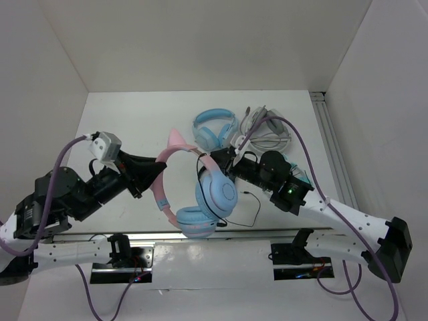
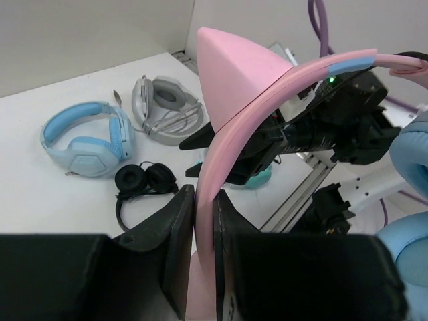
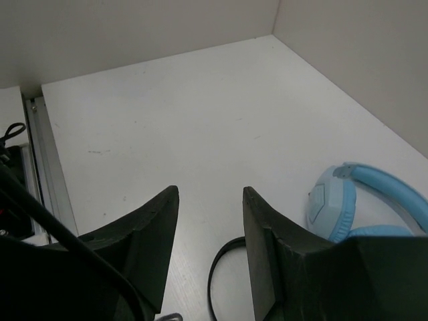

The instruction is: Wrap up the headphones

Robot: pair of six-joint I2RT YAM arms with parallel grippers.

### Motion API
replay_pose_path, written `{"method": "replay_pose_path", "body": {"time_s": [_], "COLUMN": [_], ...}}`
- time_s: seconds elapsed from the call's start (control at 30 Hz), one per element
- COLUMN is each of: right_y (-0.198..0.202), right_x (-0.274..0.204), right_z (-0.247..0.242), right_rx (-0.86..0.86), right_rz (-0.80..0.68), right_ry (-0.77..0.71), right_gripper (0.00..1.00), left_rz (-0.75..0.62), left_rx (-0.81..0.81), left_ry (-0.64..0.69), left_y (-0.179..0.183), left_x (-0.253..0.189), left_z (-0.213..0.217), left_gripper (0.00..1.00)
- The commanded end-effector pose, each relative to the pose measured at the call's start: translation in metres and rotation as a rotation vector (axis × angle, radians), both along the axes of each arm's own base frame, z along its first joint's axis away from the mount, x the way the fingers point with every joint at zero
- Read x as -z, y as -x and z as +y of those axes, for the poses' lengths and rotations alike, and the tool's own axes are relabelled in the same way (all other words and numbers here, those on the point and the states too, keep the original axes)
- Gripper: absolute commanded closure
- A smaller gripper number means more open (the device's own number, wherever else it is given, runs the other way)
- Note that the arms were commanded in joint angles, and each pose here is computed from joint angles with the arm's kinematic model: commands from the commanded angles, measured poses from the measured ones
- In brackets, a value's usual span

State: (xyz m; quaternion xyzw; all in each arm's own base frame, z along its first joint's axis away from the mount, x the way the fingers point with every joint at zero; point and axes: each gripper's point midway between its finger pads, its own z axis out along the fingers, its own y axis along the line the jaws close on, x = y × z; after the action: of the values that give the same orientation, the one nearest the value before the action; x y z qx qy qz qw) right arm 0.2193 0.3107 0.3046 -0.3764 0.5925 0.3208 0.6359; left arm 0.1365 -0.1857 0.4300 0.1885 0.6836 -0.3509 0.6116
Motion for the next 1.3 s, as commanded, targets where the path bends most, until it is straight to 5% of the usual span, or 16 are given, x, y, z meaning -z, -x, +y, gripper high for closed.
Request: {"method": "replay_pose_path", "body": {"time_s": [0.0, 0.57, 1.03, 1.27], "right_y": [0.001, 0.013, 0.053, 0.024], "right_x": [-0.02, 0.014, 0.04, 0.052], "right_z": [0.002, 0.022, 0.063, 0.063], "right_rx": [-0.059, -0.209, -0.34, -0.146], "right_rz": [-0.022, 0.064, 0.104, 0.114], "right_ry": [-0.119, -0.199, -0.197, -0.198], "right_gripper": [0.49, 0.47, 0.47, 0.35], "left_rz": [-0.001, 0.057, 0.061, 0.062], "left_rx": [-0.05, -0.275, -0.405, -0.416], "left_ry": [0.29, 0.517, 0.579, 0.577], "left_y": [-0.001, -0.024, -0.039, -0.04], "left_x": [-0.056, -0.072, -0.084, -0.089], "left_z": [0.015, 0.05, 0.062, 0.065], "left_gripper": [1.0, 1.0, 1.0, 1.0]}}
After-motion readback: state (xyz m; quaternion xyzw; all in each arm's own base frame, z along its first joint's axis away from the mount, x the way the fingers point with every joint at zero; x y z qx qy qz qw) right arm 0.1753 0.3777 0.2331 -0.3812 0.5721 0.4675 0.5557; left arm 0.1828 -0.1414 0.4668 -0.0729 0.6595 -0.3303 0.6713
